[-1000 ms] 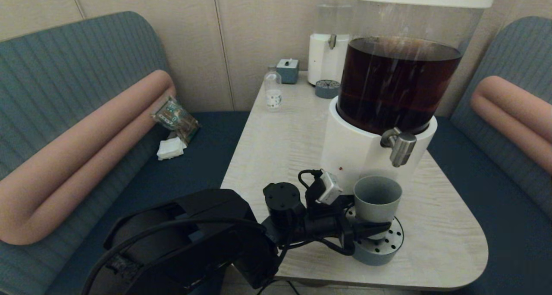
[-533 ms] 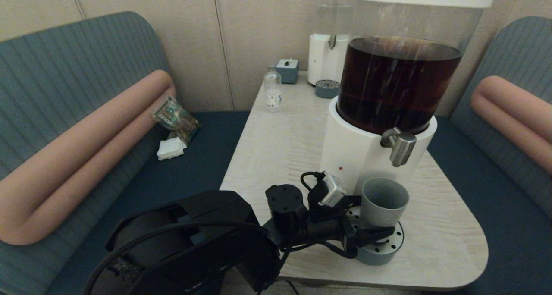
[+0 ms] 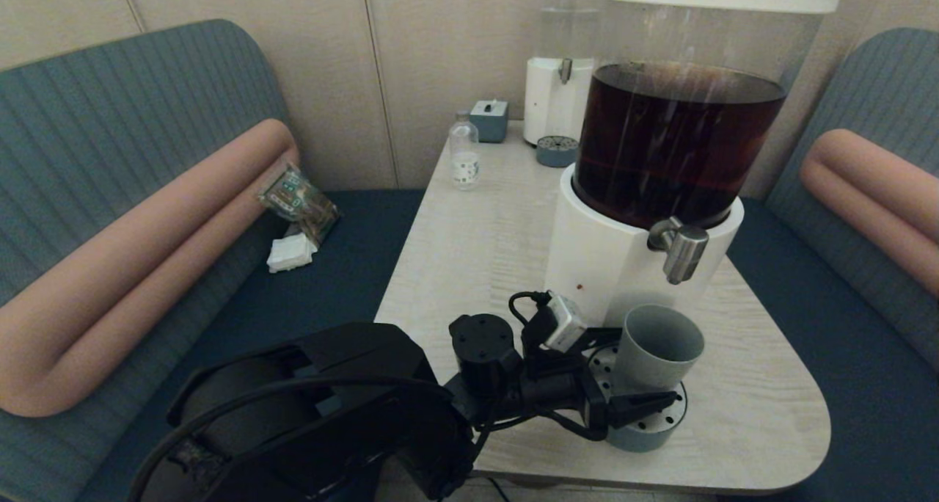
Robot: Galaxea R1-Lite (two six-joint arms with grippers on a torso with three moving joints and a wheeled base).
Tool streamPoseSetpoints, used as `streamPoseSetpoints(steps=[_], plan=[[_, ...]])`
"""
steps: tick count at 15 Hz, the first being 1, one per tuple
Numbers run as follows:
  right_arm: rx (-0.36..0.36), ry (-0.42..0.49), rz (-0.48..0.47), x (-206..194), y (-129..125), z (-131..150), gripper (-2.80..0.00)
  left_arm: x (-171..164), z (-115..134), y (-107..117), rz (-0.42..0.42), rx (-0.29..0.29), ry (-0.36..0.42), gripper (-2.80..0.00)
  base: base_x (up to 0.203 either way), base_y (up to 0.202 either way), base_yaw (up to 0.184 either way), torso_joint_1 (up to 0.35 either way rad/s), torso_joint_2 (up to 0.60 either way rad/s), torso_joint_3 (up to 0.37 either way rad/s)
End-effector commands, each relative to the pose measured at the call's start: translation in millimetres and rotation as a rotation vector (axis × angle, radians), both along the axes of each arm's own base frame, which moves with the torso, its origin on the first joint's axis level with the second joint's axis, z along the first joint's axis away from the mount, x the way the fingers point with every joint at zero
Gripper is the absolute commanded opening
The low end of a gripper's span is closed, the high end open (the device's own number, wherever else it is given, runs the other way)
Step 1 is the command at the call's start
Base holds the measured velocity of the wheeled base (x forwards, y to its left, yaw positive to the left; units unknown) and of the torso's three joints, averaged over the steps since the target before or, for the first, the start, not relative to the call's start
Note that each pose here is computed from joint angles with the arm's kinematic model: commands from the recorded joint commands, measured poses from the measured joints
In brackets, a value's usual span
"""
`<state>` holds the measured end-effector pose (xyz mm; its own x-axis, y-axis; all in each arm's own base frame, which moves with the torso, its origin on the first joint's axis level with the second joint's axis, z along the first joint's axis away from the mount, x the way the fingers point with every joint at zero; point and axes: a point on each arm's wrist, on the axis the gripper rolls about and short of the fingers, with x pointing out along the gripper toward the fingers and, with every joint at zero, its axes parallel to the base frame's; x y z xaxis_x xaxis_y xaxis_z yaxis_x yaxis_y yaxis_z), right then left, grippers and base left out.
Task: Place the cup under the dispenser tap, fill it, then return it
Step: Place it under the water dispenser
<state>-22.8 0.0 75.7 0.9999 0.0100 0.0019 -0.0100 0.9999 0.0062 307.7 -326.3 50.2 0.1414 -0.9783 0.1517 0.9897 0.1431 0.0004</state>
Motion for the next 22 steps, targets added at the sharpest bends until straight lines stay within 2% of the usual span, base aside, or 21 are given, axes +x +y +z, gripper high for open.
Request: streamPoseSetpoints(steps=[1, 12, 18, 22], plan=[[0.000, 0.000, 0.001, 0, 0, 0, -2.80, -4, 5, 2, -0.006, -0.004, -0.003, 0.00, 0.000, 0.000, 0.000, 0.000, 0.00, 0.000], [0.000, 0.002, 0.001, 0, 0, 0, -2.80, -4, 7, 14, 0.026, 0.010, 0.021, 0.00, 0.000, 0.000, 0.000, 0.000, 0.00, 0.000], [0.000, -0.001, 0.001, 0, 0, 0, -2.80, -8, 16, 41, 0.060, 0.039, 0.036, 0.00, 0.000, 0.000, 0.000, 0.000, 0.00, 0.000], [0.000, 0.002, 0.001, 0, 0, -1, -2.80, -25, 25, 60, 0.059, 0.072, 0.057, 0.00, 0.000, 0.000, 0.000, 0.000, 0.00, 0.000]])
